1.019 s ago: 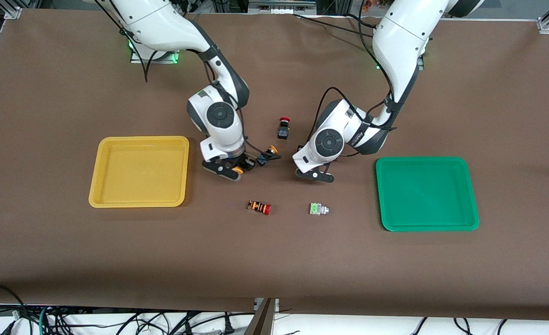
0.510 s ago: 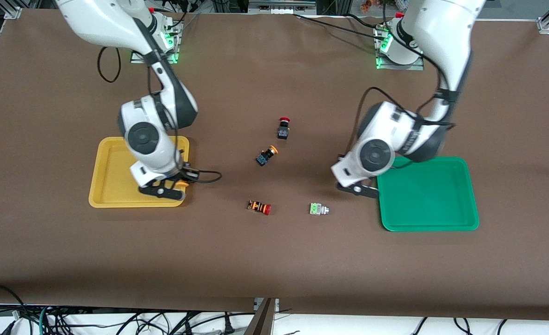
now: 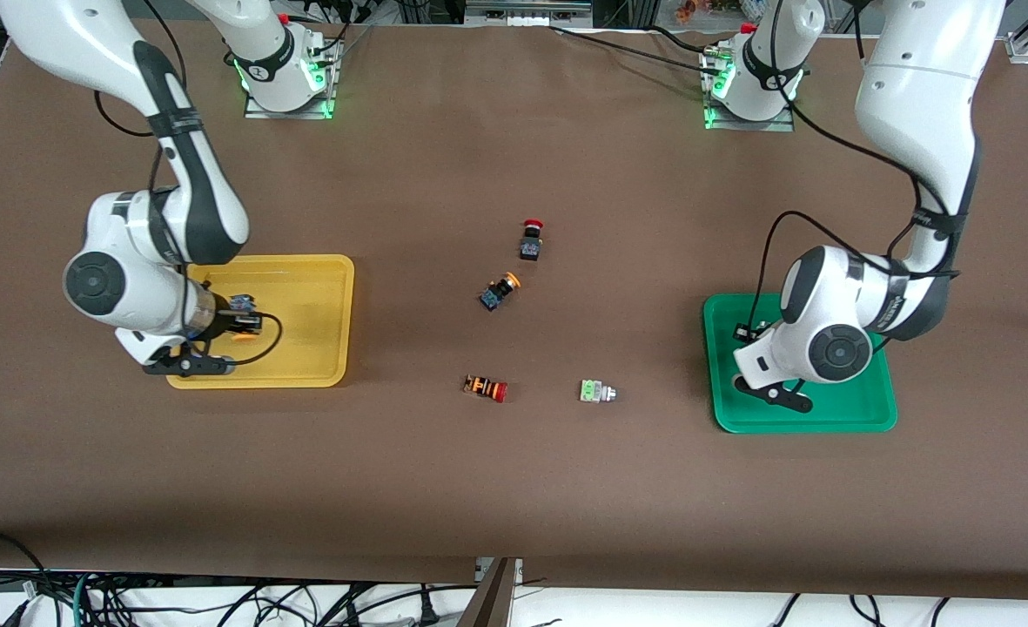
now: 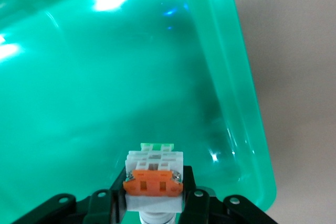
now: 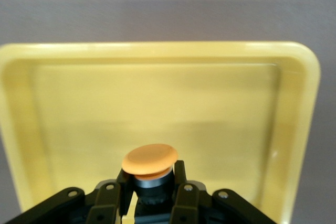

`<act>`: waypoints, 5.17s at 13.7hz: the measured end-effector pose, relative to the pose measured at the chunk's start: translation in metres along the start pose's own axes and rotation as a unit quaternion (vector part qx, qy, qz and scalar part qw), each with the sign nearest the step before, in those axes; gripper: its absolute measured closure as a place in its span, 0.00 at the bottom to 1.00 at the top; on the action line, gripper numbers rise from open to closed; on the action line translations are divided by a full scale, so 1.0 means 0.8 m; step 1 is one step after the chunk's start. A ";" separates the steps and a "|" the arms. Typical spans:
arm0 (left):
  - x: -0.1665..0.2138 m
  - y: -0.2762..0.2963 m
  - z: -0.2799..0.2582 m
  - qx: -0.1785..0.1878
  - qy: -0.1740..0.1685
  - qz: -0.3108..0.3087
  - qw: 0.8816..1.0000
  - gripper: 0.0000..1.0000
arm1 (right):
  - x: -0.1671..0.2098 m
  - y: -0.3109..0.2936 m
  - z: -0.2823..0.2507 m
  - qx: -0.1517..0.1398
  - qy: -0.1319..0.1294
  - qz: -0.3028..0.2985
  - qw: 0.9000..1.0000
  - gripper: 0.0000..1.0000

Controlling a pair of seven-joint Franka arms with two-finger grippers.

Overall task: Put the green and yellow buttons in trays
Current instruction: 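Place the yellow button and orange switch in matching trays with both grippers, then reach the left gripper to the green switch while the right gripper returns, then grasp the green switch and another yellow button with both grippers, then place the green switch in the green tray with the left gripper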

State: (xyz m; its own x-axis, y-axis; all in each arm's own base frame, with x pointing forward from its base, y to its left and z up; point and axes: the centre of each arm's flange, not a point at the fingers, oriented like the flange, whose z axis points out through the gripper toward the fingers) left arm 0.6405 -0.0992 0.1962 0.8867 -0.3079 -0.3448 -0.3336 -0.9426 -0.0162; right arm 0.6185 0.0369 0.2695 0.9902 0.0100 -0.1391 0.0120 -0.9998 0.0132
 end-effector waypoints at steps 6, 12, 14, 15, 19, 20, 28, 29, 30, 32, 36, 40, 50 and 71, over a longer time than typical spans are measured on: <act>0.008 0.031 -0.112 0.013 0.076 0.019 0.997 0.07 | -0.034 0.005 0.044 0.002 0.049 -0.002 0.999 0.51; 0.051 0.162 -0.181 0.033 0.148 0.262 0.953 0.00 | -0.024 -0.021 -0.010 0.012 0.097 0.014 0.995 0.01; 0.077 0.193 -0.155 0.011 0.182 0.358 0.916 0.00 | -0.021 -0.088 -0.038 0.027 0.103 0.048 0.993 0.01; 0.087 0.205 -0.136 -0.013 0.194 0.396 0.898 0.00 | -0.024 -0.134 -0.051 0.033 0.103 0.068 0.992 0.01; 0.112 0.197 -0.102 -0.060 0.259 0.502 0.823 0.00 | -0.050 -0.302 -0.058 0.053 0.101 0.146 0.983 0.01; 0.114 0.192 -0.098 -0.066 0.271 0.517 0.809 0.00 | -0.053 -0.329 -0.048 0.051 0.100 0.157 0.981 0.01; 0.124 0.226 -0.047 -0.032 0.302 0.533 0.789 0.00 | -0.045 -0.441 0.000 0.048 0.112 0.219 0.968 0.02; 0.125 0.230 -0.034 -0.025 0.306 0.531 0.790 0.00 | -0.045 -0.448 0.005 0.048 0.113 0.223 0.967 0.02; 0.126 0.232 -0.022 -0.021 0.308 0.531 0.789 0.00 | -0.045 -0.454 0.009 0.048 0.113 0.224 0.967 0.02; 0.128 0.234 -0.009 -0.015 0.307 0.535 0.787 0.04 | -0.045 -0.459 0.014 0.046 0.113 0.224 0.967 0.02; 0.129 0.233 -0.012 -0.009 0.311 0.536 0.785 0.38 | -0.041 -0.460 0.010 0.049 0.117 0.225 0.966 0.02; 0.126 0.231 -0.032 -0.016 0.308 0.533 0.788 0.59 | -0.024 -0.469 0.012 0.064 0.127 0.236 0.961 0.02; 0.013 -0.020 -0.158 -0.117 0.160 0.373 0.907 0.59 | -0.069 -0.547 0.081 0.072 0.106 0.322 0.938 0.04; -0.088 -0.105 -0.188 -0.019 0.054 0.051 0.997 0.00 | -0.131 -0.583 0.127 0.021 0.061 0.388 0.919 0.58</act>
State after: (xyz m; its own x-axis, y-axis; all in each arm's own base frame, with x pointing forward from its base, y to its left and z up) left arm 0.6543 -0.0176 0.3634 0.8787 -0.4131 -0.2391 -0.4136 -0.9091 0.0508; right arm 0.4952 0.5011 0.1771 0.7065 -0.7077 0.0070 -0.7076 -0.7062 0.0228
